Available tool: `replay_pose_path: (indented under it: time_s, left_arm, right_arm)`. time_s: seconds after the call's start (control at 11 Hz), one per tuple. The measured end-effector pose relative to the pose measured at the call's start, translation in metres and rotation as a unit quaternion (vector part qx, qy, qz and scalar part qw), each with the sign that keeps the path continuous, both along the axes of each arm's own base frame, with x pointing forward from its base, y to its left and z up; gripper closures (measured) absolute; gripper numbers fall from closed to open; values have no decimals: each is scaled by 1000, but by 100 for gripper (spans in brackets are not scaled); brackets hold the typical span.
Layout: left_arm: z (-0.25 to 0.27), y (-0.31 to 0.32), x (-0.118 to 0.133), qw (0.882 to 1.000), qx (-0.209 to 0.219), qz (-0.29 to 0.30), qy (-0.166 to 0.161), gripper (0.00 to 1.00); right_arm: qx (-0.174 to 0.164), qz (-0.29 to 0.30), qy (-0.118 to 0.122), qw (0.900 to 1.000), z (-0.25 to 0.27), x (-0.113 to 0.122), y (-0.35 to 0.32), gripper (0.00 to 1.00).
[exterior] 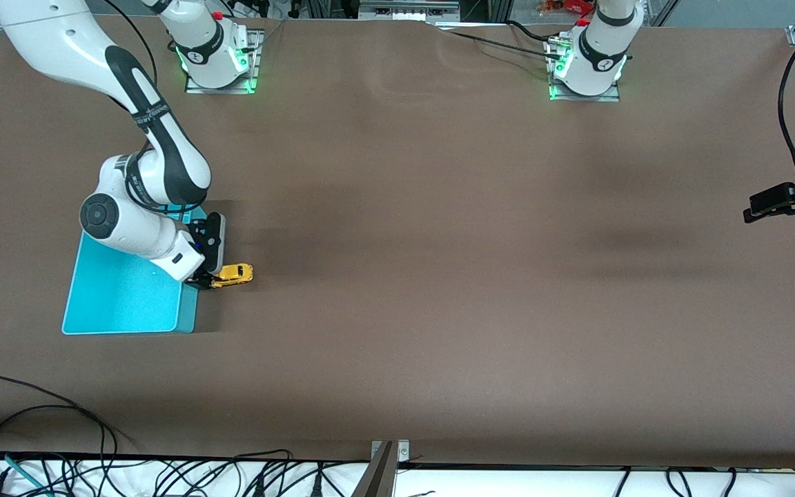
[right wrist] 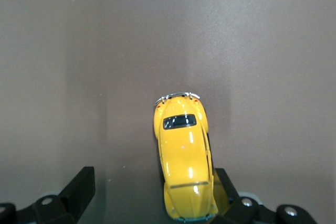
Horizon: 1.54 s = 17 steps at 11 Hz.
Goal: Wind up and store yellow beetle car
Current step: 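Close the right gripper around the yellow car, then lift the car with the right gripper over the cyan box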
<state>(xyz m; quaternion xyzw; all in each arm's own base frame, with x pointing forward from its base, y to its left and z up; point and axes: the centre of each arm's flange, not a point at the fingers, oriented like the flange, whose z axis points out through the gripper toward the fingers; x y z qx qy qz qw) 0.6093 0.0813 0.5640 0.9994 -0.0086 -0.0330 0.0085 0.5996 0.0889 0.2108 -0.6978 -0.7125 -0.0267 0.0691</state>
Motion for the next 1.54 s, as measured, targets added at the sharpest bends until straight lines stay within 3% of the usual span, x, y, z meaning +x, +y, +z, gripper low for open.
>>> replay_pose_path:
  time_s: [0.45,0.72,0.82,1.0,1.09,1.54]
  left_arm:
    - [-1,0,0,1000,0,-1,1,0]
    - [-1,0,0,1000,0,-2,1,0]
    - [-1,0,0,1000,0,-2,1,0]
    - [-1,0,0,1000,0,-2,1,0]
    - [-1,0,0,1000,0,-2,1,0]
    - [-1,0,0,1000,-1,-2,1,0]
  right_arm:
    - [7,-1,-15,1000,-16,12,3,0]
    - [9,1,-17,1000,-32,11,4,9]
    - [10,5,-19,1000,-34,12,4,16]
    - [10,6,-26,1000,-28,16,5,46]
    - [10,8,-25,1000,-20,18,6,55]
    - [-1,22,11,1000,40,12,6,55]
